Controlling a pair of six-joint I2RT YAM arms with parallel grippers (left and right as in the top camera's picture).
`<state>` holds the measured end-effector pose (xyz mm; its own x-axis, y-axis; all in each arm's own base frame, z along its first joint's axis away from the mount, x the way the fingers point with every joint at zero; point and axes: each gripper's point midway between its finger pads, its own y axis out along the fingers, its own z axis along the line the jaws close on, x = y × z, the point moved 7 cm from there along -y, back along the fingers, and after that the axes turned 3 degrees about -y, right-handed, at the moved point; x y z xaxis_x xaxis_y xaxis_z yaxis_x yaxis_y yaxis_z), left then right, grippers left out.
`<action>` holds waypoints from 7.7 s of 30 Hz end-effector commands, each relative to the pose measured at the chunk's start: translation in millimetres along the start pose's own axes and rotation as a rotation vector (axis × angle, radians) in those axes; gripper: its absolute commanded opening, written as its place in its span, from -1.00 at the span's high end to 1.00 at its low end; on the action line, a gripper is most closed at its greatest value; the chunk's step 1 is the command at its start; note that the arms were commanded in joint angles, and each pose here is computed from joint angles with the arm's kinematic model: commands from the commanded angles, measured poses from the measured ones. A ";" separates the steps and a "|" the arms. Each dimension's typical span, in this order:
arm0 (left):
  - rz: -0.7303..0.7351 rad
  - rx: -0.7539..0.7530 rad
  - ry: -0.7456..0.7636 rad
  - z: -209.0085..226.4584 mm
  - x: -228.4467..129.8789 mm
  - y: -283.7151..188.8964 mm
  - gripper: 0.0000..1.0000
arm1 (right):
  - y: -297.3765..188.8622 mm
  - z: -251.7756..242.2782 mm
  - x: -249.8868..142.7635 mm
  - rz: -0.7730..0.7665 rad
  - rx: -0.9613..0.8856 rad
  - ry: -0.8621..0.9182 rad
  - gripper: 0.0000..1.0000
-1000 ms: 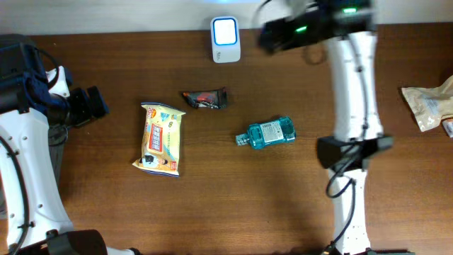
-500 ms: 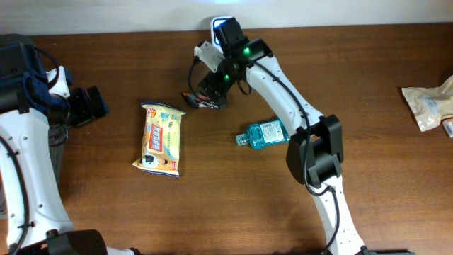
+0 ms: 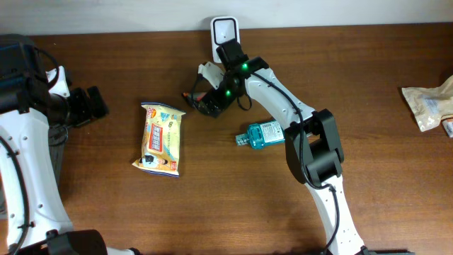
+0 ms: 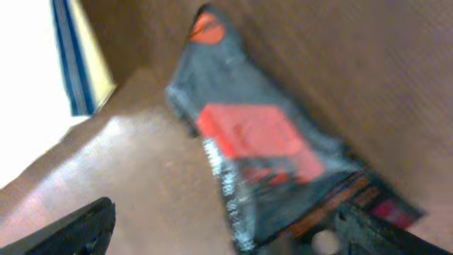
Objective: Scan the item barcode
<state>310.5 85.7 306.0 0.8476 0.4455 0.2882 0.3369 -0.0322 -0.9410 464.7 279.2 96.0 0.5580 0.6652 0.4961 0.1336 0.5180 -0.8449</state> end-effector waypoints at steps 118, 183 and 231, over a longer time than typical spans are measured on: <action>-0.011 -0.010 -0.007 -0.2 -1.4 -4.0 -0.98 | 32.6 37.3 -19.3 0.236 -0.224 0.317 0.00; -0.011 -0.010 -0.007 -0.2 -1.4 -4.0 -0.98 | 4.1 52.4 32.6 0.099 -0.225 0.321 -0.47; -0.011 -0.010 -0.007 -0.2 -1.4 -4.0 -0.98 | -65.4 -52.0 64.7 -0.188 -0.462 0.451 0.34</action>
<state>310.6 85.8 306.0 0.8477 0.4452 0.2886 0.3373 -0.0321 -0.9409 512.3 281.9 131.0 0.8096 0.3202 0.4920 0.4326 0.2411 -0.8688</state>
